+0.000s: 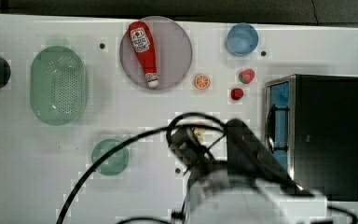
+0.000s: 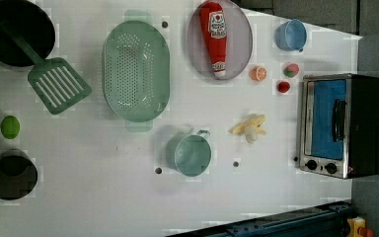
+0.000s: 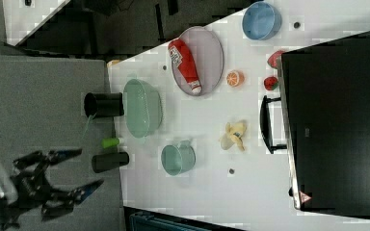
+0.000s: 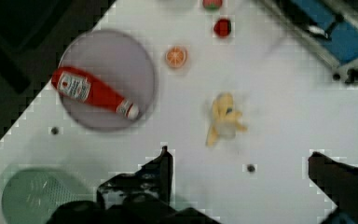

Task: Pick banana from table and place on oven.

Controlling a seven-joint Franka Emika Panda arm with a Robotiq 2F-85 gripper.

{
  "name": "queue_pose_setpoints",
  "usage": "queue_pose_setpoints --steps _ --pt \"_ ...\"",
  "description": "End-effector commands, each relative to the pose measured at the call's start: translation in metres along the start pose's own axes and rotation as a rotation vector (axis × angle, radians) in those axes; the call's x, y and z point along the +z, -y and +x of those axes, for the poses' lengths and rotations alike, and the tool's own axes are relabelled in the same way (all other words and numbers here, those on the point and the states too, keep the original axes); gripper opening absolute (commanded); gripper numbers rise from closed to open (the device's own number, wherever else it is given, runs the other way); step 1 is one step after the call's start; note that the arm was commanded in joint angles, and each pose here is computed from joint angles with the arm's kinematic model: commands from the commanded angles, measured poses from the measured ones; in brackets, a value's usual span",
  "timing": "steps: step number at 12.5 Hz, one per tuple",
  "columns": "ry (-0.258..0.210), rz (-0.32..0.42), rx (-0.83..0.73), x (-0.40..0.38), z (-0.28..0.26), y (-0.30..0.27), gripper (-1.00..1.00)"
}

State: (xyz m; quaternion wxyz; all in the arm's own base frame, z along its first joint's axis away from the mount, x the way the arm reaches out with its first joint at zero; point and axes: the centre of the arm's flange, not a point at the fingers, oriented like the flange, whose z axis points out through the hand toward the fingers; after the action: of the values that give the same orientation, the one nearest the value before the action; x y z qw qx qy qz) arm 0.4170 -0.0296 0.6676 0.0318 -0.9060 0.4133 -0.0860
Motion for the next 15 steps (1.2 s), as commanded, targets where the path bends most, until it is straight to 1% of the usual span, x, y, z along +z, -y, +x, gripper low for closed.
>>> queue_pose_setpoints --steps 1,4,9,11,15 --pt "0.173 -0.179 -0.002 0.139 0.01 0.01 1.0" --pt "0.159 -0.17 -0.006 0.213 0.017 0.02 1.0" --pt "0.098 -0.113 -0.009 0.339 0.01 0.015 1.0" --pt "0.106 -0.125 -0.009 0.385 0.002 0.007 1.0" --pt "0.148 -0.176 -0.012 0.464 -0.014 -0.01 1.0"
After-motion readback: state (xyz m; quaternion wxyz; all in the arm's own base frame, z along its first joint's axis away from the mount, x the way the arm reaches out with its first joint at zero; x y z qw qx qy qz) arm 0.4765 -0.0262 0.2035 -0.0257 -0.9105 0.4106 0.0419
